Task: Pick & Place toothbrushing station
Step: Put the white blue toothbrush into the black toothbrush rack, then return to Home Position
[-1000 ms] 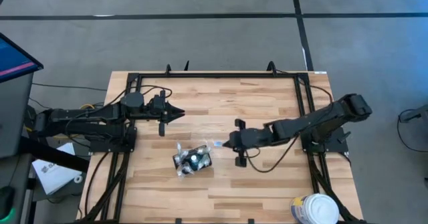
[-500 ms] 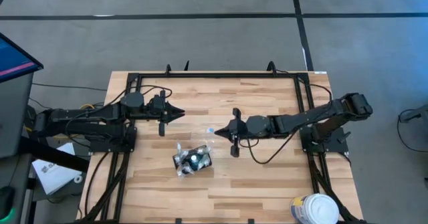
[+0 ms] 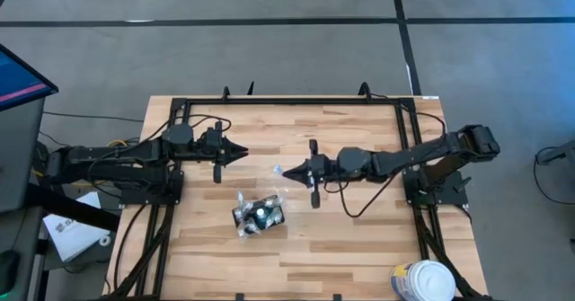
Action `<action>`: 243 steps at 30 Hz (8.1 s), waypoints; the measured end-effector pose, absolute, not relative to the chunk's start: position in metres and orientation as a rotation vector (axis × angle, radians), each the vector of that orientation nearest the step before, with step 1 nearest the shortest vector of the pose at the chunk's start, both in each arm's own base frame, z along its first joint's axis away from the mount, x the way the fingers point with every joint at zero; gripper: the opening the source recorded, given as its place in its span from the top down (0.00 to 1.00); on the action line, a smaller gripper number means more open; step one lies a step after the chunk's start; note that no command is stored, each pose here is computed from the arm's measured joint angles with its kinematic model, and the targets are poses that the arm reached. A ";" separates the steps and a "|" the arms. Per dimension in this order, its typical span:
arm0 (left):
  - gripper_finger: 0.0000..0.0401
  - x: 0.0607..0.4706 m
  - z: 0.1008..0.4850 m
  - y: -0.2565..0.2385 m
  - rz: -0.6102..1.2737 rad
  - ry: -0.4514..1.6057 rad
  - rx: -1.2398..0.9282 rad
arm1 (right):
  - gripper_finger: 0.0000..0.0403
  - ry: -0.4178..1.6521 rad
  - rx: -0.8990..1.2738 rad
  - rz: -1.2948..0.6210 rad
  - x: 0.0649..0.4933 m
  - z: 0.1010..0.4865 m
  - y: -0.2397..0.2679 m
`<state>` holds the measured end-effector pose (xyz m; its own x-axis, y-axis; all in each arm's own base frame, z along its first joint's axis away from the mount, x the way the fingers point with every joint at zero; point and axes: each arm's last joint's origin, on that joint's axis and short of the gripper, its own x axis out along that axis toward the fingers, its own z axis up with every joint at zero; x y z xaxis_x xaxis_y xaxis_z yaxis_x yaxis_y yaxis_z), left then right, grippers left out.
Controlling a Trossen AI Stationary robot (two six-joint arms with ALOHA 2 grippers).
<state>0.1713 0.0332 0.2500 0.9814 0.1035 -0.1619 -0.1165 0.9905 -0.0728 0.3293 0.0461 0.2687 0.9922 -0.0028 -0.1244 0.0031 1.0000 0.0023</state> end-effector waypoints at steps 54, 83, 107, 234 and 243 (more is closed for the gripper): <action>0.87 0.171 0.250 0.033 0.110 0.159 -0.075 | 1.00 -0.282 0.070 0.308 0.390 0.190 0.048; 0.87 0.171 0.250 0.033 0.110 0.160 -0.075 | 1.00 -0.048 0.068 0.281 0.390 0.164 0.042; 0.87 0.170 0.240 0.033 0.116 0.176 -0.083 | 1.00 0.143 0.078 0.259 0.390 0.147 0.036; 0.87 0.089 0.225 0.018 0.127 -0.037 -0.006 | 0.71 0.638 0.003 -0.167 0.219 0.294 0.043; 0.87 0.094 0.208 0.019 0.128 -0.034 -0.037 | 0.71 0.589 -0.020 -0.248 0.192 0.284 0.061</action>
<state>0.0937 0.0186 0.2085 0.9912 0.1286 0.0317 -0.1274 0.9911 -0.0391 0.1916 0.0615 0.2842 0.8025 -0.2375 -0.5473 0.2263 0.9700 -0.0890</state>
